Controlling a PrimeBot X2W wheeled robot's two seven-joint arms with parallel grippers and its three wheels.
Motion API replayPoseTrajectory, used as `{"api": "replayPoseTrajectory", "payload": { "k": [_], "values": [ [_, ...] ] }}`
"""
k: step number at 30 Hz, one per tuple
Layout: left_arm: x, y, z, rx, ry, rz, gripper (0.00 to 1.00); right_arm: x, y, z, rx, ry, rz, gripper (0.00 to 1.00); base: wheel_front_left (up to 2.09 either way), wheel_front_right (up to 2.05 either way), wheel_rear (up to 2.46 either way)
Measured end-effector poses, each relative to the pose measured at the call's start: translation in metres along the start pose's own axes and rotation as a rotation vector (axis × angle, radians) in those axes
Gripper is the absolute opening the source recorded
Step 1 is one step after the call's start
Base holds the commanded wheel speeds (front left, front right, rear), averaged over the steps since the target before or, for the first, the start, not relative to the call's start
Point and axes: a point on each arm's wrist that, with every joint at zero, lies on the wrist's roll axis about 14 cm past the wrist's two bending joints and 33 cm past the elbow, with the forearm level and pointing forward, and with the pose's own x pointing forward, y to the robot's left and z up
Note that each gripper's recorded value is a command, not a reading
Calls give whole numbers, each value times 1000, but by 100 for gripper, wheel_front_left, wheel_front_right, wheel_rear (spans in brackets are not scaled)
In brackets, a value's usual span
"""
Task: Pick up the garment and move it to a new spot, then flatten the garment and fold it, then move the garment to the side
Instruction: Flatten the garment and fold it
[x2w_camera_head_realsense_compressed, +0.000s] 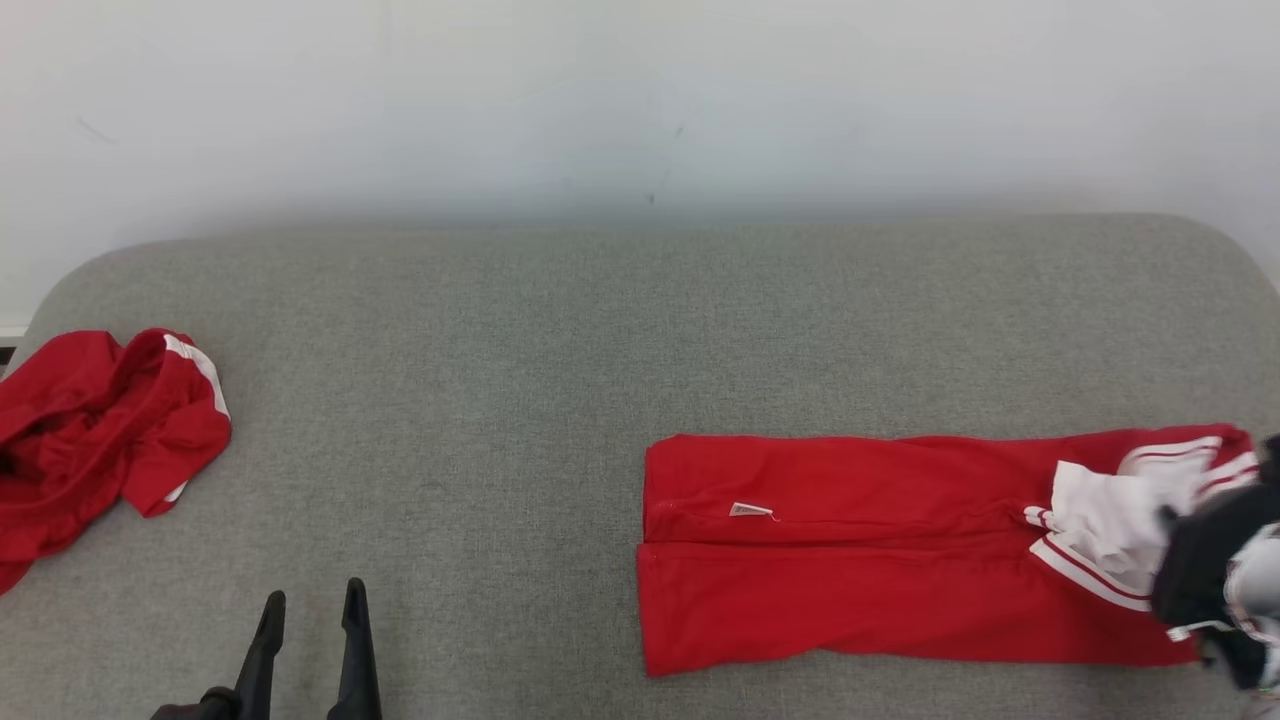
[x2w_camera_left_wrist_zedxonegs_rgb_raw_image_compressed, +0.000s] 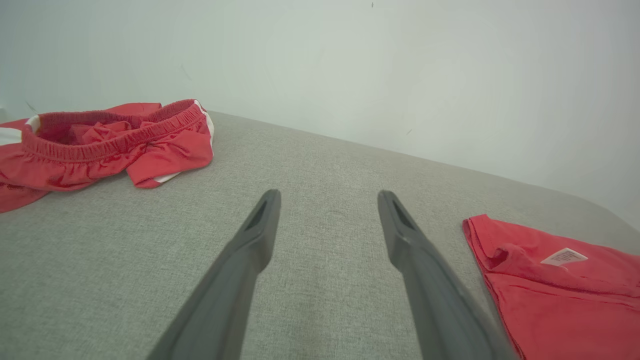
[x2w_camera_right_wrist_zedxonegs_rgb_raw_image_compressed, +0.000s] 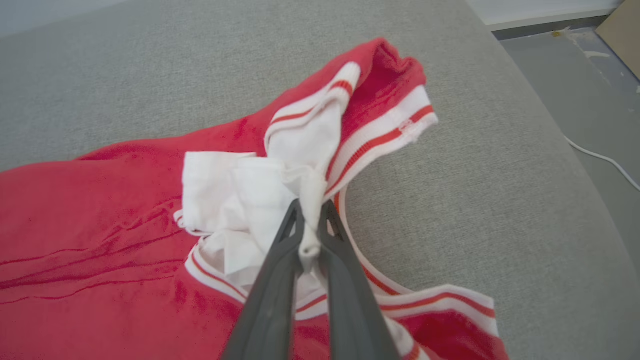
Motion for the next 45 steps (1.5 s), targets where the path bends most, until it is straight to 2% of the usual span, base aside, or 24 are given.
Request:
{"api": "replayPoseTrajectory", "payload": {
  "k": [11,14,15,19,30,45],
  "values": [
    [-8,-4,3,-2,-8,-11,100,-22,123,-7,-195,20,275,0,0,0,0],
    [-9,-3,3,-3,-9,-11,100,-28,157,-13,-231,38,355,0,0,0,0],
    [-10,-3,3,-3,-9,-9,100,-30,178,-16,-240,45,405,0,0,0,0],
    [-12,-1,2,-4,-5,-5,100,-30,214,-18,-235,58,482,0,0,0,0],
    [-20,10,1,-1,0,34,100,-21,271,-29,-285,116,580,0,0,0,0],
    [-17,17,-3,-6,15,57,100,-12,312,-51,-320,182,674,0,0,0,0]
  ]
}}
